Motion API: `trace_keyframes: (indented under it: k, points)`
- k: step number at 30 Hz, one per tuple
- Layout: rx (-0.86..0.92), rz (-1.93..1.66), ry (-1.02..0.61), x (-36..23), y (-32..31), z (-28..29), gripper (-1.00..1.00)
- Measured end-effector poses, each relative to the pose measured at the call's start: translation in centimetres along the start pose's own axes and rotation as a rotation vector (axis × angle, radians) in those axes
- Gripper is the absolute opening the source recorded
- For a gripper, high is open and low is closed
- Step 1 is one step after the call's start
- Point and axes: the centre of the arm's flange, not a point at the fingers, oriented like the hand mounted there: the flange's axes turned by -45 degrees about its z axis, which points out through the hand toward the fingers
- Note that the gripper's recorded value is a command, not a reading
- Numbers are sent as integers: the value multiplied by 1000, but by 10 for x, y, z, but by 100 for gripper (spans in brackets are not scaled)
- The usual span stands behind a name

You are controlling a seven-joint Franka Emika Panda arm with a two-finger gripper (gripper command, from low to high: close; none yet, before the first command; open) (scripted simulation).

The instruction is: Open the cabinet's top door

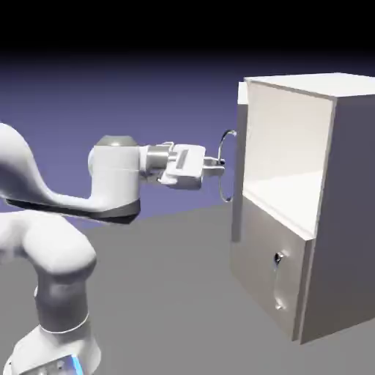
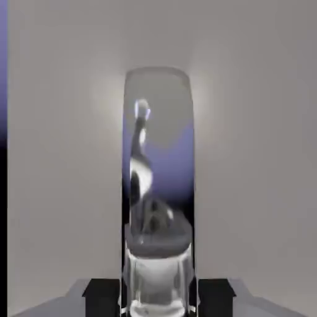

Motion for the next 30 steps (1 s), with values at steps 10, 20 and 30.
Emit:
trace_keyframes:
  k: [10, 20, 30]
  points:
    - [184, 0, 0, 0, 31, -48, -100]
    - [416, 1, 0, 0, 82, -98, -100]
    - [706, 1, 0, 0, 159, -143, -100]
